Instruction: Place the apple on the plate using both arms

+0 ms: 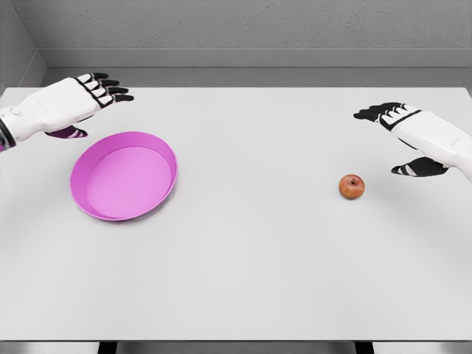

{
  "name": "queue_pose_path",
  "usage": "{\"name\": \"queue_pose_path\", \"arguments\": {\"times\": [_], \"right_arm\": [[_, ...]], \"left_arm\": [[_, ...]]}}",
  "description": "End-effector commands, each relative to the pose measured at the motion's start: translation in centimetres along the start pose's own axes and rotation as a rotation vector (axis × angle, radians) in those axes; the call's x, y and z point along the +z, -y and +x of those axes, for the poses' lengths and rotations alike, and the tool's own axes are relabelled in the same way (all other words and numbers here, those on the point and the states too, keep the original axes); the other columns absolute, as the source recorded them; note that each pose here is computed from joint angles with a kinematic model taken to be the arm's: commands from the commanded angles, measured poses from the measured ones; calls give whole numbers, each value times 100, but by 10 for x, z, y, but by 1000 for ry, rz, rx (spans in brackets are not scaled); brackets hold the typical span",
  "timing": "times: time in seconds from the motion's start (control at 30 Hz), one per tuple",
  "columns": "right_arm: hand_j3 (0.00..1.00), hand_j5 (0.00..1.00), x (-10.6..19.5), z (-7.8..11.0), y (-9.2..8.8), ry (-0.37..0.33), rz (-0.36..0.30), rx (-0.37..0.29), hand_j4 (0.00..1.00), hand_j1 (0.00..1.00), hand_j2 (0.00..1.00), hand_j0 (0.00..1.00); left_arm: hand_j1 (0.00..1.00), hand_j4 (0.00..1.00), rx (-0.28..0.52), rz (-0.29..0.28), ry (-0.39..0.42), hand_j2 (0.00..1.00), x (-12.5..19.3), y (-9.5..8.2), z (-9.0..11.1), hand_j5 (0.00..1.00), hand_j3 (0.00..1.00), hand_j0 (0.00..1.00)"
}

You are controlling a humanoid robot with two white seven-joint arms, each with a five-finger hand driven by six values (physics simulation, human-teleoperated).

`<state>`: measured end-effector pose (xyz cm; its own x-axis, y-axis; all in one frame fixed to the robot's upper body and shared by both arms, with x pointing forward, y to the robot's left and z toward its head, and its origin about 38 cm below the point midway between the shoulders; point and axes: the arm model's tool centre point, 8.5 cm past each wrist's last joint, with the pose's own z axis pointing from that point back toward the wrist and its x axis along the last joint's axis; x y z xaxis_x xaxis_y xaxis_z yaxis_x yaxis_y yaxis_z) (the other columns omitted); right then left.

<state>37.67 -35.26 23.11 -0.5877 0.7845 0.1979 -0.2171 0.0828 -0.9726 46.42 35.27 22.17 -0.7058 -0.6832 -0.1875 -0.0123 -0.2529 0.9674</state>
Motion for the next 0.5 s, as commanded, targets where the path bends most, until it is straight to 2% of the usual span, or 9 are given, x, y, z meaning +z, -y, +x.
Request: {"name": "queue_pose_path", "arguments": {"times": [0.0, 0.13, 0.17, 0.23, 0.3, 0.4, 0.47], "right_arm": [[100, 100, 0, 0, 1, 1, -4, -1, 100, 100, 100, 100], [100, 100, 3, -6, -3, -28, -6, -19, 100, 100, 100, 100], [100, 100, 2, -5, -7, -25, 17, -20, 100, 100, 100, 100], [100, 100, 1, -1, -22, -13, 200, -19, 100, 100, 100, 100], [100, 100, -6, 3, -26, 5, 319, -16, 100, 100, 100, 100], [100, 100, -16, 5, -28, -18, 395, -27, 100, 100, 100, 100], [100, 100, -41, 15, -36, -13, 471, -36, 100, 100, 100, 100]], "left_arm": [[100, 100, 0, 3, -4, 100, 2, -2, -2, 100, 100, 100], [100, 100, 2, 9, -6, 100, 3, -3, -2, 100, 100, 100], [100, 100, 3, 8, -6, 100, 3, -2, -2, 100, 100, 100], [100, 100, 4, 9, -8, 100, 3, -3, -3, 100, 100, 100], [100, 100, 3, 6, -8, 100, 4, -2, -3, 100, 100, 100], [100, 100, 3, 7, -9, 100, 3, -2, -3, 100, 100, 100], [100, 100, 1, 7, -14, 100, 4, -3, -5, 100, 100, 100]]}}
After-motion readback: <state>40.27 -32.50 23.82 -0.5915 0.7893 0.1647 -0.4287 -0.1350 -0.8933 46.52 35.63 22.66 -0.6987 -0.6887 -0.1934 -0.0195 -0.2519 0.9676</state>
